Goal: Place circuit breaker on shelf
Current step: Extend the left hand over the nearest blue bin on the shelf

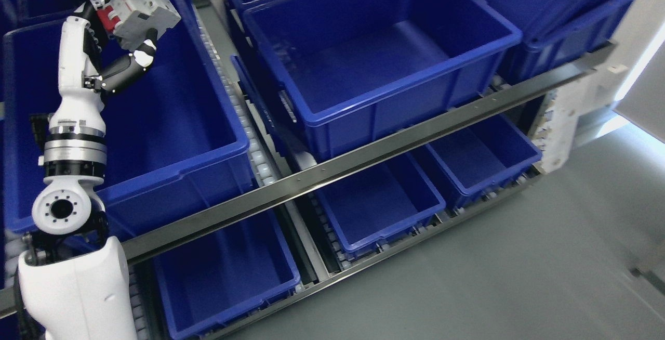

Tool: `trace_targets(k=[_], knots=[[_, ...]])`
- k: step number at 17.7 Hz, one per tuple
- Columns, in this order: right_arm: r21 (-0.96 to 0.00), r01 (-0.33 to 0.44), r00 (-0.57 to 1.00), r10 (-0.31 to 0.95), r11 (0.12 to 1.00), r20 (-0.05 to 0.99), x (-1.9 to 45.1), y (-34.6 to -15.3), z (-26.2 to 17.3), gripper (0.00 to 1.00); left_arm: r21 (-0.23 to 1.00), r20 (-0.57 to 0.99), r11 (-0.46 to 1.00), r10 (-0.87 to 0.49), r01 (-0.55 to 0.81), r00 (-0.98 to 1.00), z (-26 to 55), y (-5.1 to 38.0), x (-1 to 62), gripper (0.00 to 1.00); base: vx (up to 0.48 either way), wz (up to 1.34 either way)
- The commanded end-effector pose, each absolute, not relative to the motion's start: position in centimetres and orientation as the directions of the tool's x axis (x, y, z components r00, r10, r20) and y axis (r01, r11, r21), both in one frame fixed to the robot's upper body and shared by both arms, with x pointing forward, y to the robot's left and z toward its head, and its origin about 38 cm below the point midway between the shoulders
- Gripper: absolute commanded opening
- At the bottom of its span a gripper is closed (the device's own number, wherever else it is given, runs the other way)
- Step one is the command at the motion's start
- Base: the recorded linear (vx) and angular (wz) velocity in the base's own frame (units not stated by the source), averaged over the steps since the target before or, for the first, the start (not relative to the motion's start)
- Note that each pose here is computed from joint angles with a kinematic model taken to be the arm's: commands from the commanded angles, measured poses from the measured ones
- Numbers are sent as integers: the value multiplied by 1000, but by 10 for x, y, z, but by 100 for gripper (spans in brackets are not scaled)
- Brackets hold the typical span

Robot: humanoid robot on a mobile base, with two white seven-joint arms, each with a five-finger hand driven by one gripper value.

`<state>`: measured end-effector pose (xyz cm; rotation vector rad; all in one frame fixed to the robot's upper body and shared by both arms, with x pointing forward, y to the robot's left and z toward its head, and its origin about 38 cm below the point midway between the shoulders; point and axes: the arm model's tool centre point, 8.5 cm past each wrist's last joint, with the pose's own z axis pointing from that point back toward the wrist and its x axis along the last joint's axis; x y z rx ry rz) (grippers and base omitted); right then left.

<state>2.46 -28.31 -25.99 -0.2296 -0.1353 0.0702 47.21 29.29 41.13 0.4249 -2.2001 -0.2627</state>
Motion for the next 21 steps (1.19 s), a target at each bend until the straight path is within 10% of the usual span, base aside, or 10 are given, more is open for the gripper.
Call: trace_targets(k=[1, 14, 21], knots=[[-247, -83, 993, 102, 965, 65, 19, -293, -259, 100, 620, 684, 769, -627, -154, -372, 403, 312, 521, 15, 110, 658], [-247, -83, 993, 102, 965, 65, 19, -293, -259, 100, 818, 527, 482, -847, 315, -74, 345, 246, 636, 16, 57, 316], [-247, -83, 993, 102, 965, 63, 18, -293, -259, 100, 848, 492, 467, -870, 250, -42, 328, 254, 639, 27, 0, -4]])
